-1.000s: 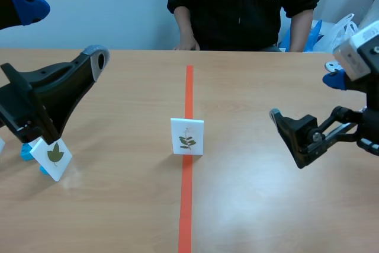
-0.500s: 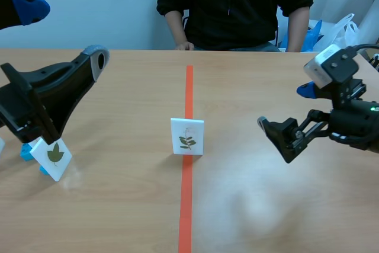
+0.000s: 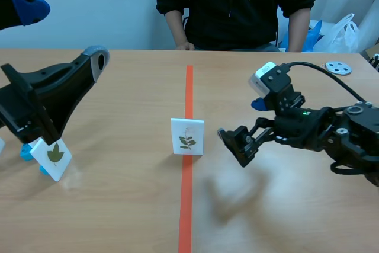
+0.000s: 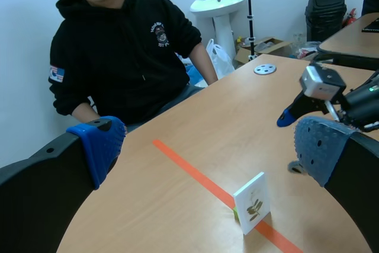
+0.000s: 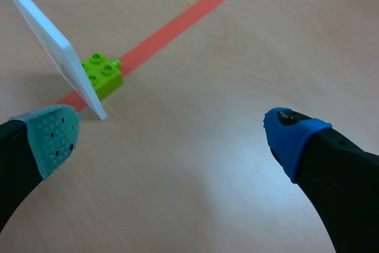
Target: Sort the leaf by its shape. The table is split by an orange tape line. A compound leaf with several leaflets goes to the left side, a simple leaf with one blade goes to the right side. Return to the home posture when a red brick is placed on the table.
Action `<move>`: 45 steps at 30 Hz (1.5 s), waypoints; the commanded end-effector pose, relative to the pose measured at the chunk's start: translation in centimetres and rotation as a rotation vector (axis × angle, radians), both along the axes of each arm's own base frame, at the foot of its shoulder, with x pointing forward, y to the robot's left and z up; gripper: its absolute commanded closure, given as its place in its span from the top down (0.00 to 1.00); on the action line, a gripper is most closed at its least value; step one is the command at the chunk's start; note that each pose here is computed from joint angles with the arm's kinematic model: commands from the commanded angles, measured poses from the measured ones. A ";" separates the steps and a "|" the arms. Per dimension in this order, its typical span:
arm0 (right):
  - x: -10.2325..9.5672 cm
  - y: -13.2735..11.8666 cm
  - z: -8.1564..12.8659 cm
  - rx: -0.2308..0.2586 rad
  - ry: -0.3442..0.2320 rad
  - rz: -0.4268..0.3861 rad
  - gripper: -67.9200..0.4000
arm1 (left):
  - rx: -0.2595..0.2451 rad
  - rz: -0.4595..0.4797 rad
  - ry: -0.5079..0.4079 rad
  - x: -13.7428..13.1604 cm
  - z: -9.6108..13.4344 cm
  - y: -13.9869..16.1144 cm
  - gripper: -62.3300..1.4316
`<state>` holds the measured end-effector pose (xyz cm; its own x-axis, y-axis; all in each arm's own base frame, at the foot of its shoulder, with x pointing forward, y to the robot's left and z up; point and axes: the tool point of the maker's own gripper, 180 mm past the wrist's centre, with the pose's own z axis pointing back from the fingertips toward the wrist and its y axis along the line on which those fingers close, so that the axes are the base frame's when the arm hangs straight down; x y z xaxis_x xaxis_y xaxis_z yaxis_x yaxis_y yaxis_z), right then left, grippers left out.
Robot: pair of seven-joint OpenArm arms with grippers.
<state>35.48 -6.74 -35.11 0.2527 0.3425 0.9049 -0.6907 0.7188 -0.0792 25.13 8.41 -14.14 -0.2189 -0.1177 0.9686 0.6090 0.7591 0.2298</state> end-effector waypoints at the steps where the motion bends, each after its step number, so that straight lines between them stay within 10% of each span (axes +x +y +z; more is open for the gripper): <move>1: 1.4 0.9 1.6 0.023 -0.046 0.016 0.96 | -0.022 -0.019 -0.039 -0.2 1.3 -0.5 0.98; 19: -0.6 10.2 -2.8 0.031 0.055 0.165 0.96 | -0.023 -0.020 -0.039 -0.2 1.3 -0.5 0.98; 33: -1.6 11.9 -3.0 0.027 0.032 0.224 0.95 | -0.023 -0.020 -0.039 -0.2 1.3 -0.5 0.98; 45: -1.3 11.4 -3.1 0.027 0.009 0.185 0.40 | -0.023 -0.020 -0.039 -0.2 1.3 -0.5 0.98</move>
<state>33.38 4.53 -39.43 0.2209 0.3857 0.8958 -0.8152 0.5772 -0.0475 25.13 8.41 -14.13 -0.2193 -0.1177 0.9685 0.6090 0.7591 0.2301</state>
